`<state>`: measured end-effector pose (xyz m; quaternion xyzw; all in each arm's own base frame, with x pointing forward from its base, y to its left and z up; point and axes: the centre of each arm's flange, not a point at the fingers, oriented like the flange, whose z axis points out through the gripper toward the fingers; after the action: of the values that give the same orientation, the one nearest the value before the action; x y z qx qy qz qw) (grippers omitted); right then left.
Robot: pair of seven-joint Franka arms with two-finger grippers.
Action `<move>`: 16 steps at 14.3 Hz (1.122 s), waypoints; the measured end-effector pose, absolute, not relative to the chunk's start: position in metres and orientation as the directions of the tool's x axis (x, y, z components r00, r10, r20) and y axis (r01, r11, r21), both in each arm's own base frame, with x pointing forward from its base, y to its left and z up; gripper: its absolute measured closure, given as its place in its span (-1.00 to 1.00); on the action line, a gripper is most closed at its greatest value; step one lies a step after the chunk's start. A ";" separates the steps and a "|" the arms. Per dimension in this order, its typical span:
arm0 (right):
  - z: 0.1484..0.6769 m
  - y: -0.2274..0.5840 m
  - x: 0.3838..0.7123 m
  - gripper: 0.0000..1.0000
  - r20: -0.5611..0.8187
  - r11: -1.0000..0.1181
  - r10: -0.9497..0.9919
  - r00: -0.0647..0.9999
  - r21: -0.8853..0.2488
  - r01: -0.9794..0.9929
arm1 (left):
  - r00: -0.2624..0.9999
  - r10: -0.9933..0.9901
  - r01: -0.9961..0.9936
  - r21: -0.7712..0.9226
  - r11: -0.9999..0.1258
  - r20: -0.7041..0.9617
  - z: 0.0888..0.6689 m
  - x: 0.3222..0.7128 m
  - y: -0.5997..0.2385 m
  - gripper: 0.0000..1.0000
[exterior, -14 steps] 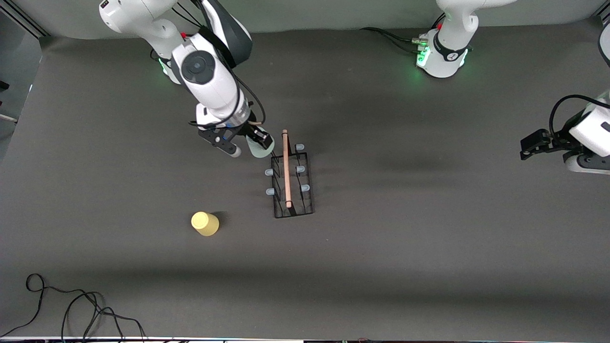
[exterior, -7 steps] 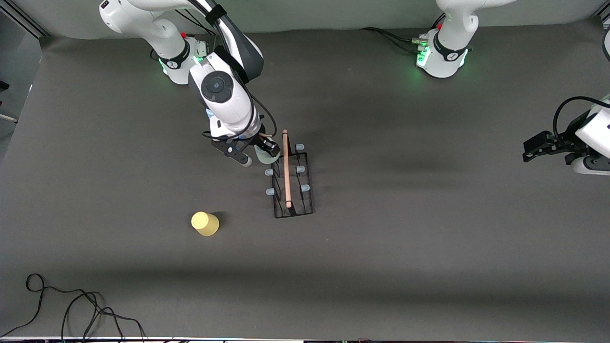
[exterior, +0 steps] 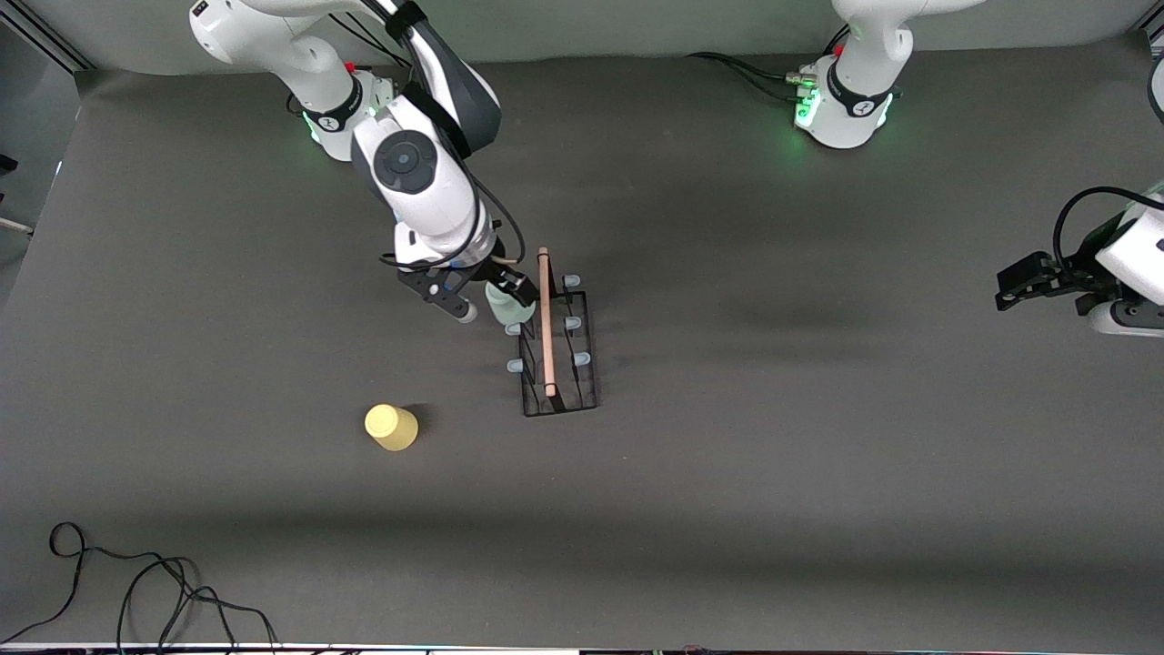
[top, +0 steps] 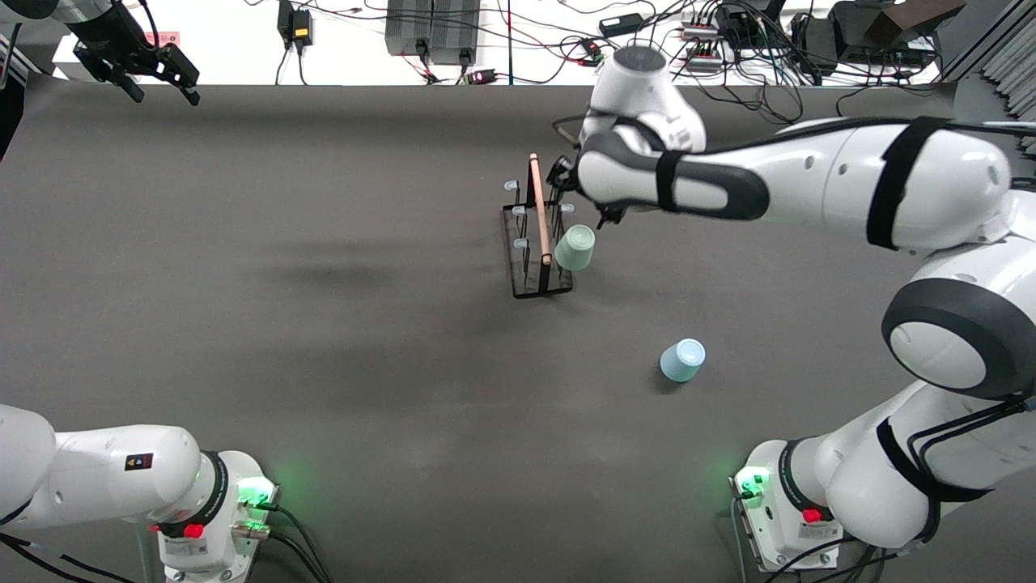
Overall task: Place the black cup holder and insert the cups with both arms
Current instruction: 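Carry the pale green cup to the rack with the right gripper, then set the green cup on a rack peg and open the right gripper, then reach the right gripper to the yellow cup and grasp it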
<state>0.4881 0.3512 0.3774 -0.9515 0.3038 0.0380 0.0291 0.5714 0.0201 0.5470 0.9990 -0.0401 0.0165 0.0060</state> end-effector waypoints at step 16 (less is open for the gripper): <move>0.316 0.127 0.624 -1.00 -0.091 -0.939 -0.335 0.938 -0.055 -0.340 | 0.996 -0.080 -0.080 0.013 -0.997 0.027 0.544 0.572 0.020 -1.00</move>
<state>0.6238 0.1270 0.3155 -0.9837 0.1715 0.0400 0.0351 0.5725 0.0199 0.5435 0.9991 -0.0401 0.0134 0.0073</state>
